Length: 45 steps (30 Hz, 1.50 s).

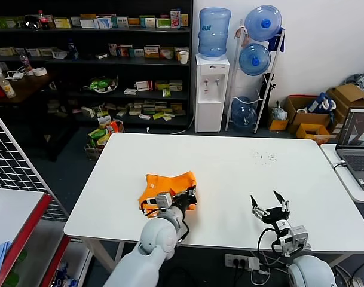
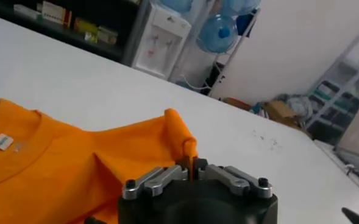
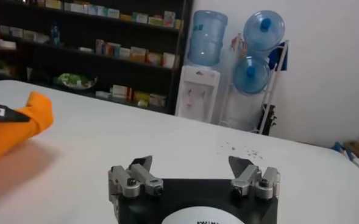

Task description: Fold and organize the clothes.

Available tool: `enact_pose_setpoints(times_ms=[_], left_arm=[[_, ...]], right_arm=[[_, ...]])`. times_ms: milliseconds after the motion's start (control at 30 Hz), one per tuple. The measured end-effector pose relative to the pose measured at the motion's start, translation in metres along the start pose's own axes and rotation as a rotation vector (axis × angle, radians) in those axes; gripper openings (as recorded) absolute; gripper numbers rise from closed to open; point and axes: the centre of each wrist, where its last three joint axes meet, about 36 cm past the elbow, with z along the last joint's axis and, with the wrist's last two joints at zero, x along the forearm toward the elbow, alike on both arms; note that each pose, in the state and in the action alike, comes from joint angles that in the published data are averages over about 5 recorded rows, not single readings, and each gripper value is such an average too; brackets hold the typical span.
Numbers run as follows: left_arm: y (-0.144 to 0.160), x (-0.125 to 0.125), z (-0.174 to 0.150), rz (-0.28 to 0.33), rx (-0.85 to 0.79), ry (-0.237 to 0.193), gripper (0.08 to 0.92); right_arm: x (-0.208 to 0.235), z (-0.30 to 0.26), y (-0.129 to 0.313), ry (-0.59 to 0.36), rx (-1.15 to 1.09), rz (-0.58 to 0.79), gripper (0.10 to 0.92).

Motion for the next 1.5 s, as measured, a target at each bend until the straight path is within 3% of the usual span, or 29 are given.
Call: enact_pose_setpoints(times_ms=[167, 300, 533, 733, 1100, 1500], left_arm=[[-0.018, -0.004, 0.012, 0.052, 0.037, -0.072, 0.314], [-0.012, 0.002, 0.019, 0.072, 0.0, -0.145, 0.427], [0.04, 0.031, 0.03, 0.035, -0.166, -0.26, 0.635], [0.092, 0.061, 0.038, -0.042, -0.343, -0.319, 0.797], [0.155, 0.098, 0.04, -0.17, -0.551, -0.35, 0.823], [0.166, 0.111, 0.029, -0.26, -0.591, -0.398, 0.823]], right_arm=[[-0.001, -0.001, -0.004, 0.01, -0.001, 0.009, 0.823], [-0.003, -0.003, -0.007, 0.011, 0.0, 0.01, 0.823], [-0.009, -0.004, -0.012, 0.003, -0.009, 0.016, 0.823], [-0.016, -0.003, -0.014, -0.009, -0.015, 0.024, 0.823], [-0.021, 0.003, -0.011, -0.007, -0.017, 0.044, 0.823], [-0.017, 0.01, 0.007, -0.007, -0.02, 0.023, 0.823]])
